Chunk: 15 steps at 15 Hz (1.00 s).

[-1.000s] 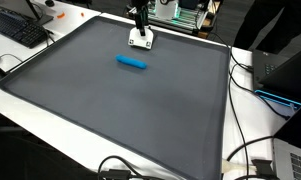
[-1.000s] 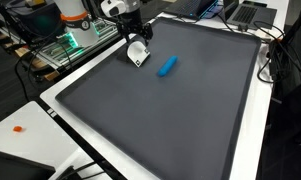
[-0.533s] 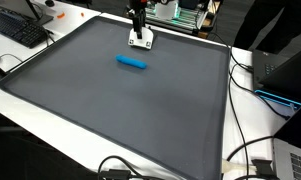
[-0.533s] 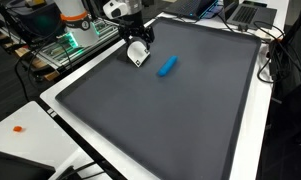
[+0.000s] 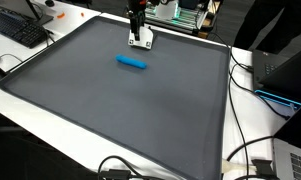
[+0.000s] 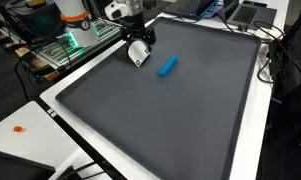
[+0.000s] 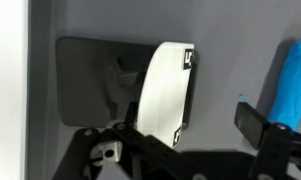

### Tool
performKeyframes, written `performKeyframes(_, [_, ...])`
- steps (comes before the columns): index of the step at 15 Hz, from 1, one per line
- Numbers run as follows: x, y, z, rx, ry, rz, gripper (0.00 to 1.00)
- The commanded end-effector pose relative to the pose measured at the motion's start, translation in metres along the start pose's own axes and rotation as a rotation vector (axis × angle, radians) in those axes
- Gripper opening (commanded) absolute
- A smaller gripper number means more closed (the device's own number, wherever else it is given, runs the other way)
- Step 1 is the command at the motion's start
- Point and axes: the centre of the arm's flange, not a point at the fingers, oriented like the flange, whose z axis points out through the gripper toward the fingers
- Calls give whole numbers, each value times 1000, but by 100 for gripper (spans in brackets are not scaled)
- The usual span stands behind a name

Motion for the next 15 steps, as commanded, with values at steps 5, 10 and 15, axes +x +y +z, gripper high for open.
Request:
performKeyframes(5, [-8, 0, 8, 1, 26, 30, 35])
performKeyframes(10, [-7, -2, 7, -8, 35, 70, 0])
performKeyframes(15, [-4, -9, -2, 2, 51, 133, 1])
